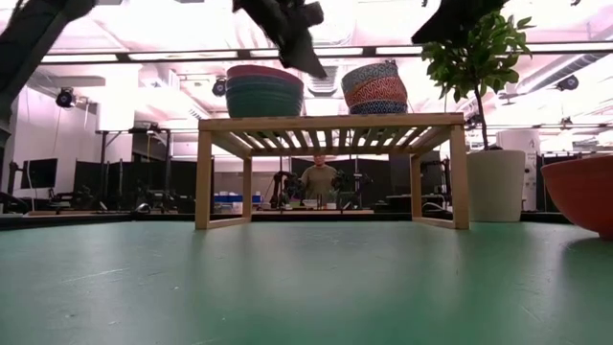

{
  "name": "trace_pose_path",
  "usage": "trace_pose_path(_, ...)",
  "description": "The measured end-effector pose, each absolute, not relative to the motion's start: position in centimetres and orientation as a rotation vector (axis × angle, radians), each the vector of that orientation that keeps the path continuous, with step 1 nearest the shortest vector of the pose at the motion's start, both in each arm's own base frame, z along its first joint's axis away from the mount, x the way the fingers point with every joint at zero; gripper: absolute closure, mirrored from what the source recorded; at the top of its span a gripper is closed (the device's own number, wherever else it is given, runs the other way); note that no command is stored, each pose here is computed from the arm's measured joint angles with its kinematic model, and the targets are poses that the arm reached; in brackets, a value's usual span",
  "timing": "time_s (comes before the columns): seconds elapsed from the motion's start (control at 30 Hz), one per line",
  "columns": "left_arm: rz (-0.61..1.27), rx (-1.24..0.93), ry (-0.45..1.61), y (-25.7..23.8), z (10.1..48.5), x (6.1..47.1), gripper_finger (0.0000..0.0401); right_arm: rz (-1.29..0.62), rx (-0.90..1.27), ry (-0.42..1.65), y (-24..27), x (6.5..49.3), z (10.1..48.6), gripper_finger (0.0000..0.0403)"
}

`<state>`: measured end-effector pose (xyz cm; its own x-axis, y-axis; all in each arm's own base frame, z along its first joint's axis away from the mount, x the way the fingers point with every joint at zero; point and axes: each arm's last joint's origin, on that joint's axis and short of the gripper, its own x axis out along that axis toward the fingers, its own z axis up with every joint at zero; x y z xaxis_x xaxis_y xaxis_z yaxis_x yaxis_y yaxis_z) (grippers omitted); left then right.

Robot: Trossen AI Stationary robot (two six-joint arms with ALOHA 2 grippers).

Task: Place and stack bowls onto a shelf
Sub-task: Adjust the stacked patterned bowls on the shelf, then stack the orange bowl on top of the pink bowl on the shelf

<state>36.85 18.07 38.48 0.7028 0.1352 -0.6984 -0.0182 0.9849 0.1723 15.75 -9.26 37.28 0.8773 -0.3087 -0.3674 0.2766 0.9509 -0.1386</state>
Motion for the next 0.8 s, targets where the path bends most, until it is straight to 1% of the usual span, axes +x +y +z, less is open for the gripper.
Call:
trace_pose_path(0.07,-0.053,0.099,0.749,17.1,38.5,36.1,0.0362,-0.2,-0.093,0.363,-8.6,15.3,36.1,0.0394)
trace_pose_path(0.13,-0.152,0.065,0.71,16.0,37.9,35.4,0.0363,-0.149,-0.1,0.32,-8.2,14.9,34.5,0.0394)
trace_pose_path(0.2,-0.155,0.072,0.686,14.8,37.2,34.6,0.0363,-0.147,-0.1,0.309,-7.9,14.5,32.5,0.0394)
trace_pose_path(0.27,-0.117,0.091,0.655,13.7,36.8,33.5,0.0363,-0.149,-0.092,0.294,-7.8,14.3,30.8,0.0394)
trace_pose_path(0.37,-0.083,0.093,0.569,12.0,36.8,31.5,0.0363,-0.154,-0.072,0.254,-7.5,13.9,29.1,0.0394)
trace_pose_path(0.6,-0.069,0.107,0.406,8.7,37.5,26.0,0.0363,-0.149,0.009,0.202,-7.3,13.7,28.6,0.0394)
trace_pose_path(0.8,-0.092,0.134,0.319,6.2,36.9,21.6,0.0363,0.035,0.122,0.189,-6.2,13.9,29.1,0.0394)
